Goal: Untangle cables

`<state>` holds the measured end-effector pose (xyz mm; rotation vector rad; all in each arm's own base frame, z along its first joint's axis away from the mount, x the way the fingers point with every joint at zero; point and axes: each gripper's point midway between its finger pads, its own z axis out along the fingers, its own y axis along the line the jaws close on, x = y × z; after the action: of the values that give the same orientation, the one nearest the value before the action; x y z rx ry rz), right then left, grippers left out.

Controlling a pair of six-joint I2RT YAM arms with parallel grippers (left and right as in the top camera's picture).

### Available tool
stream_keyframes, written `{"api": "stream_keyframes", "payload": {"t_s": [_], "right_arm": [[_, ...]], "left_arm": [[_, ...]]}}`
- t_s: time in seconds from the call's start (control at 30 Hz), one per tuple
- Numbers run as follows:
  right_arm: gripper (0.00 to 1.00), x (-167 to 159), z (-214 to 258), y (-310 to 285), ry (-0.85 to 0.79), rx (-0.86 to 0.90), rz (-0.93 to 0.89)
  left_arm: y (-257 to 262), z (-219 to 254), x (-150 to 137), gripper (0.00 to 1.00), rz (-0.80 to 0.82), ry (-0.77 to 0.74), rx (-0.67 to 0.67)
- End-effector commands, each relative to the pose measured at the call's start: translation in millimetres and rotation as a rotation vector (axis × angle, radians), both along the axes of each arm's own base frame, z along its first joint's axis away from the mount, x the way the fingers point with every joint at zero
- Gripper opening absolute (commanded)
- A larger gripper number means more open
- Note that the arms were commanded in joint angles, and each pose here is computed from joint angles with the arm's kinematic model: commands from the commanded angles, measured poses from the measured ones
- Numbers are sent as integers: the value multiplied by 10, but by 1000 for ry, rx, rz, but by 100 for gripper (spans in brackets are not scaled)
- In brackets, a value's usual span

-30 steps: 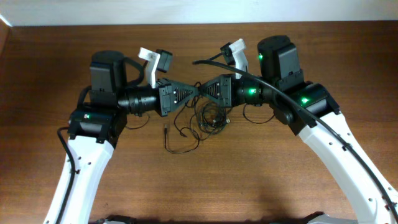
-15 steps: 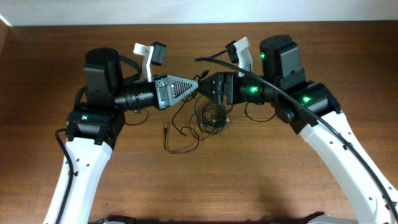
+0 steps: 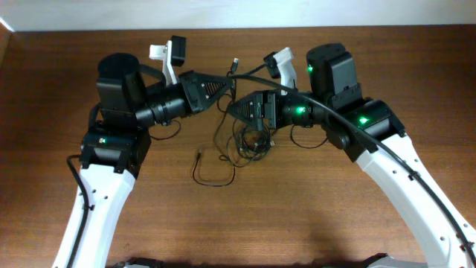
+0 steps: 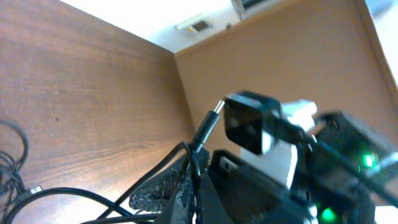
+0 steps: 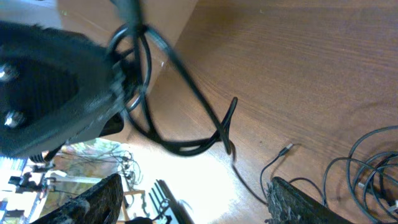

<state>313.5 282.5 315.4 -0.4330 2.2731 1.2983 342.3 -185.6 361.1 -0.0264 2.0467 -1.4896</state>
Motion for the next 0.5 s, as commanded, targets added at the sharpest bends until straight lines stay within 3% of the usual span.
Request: {"api": "stream_keyframes", "payload": {"t_s": [0.0, 0.13, 0.23, 0.47], "right_arm": [[79, -30, 24, 30, -65, -10, 49], [79, 77, -24, -28, -83, -51, -12], [64, 120, -32, -48, -124, -74, -18], [47, 241, 190, 5, -247, -26, -23]], "left_arm": [[54, 63, 83, 0, 102, 143, -85], [72, 52, 106, 0, 144, 250, -146], [118, -26, 143, 0, 218, 395, -207], [218, -305, 138, 0, 332, 578, -210]]}}
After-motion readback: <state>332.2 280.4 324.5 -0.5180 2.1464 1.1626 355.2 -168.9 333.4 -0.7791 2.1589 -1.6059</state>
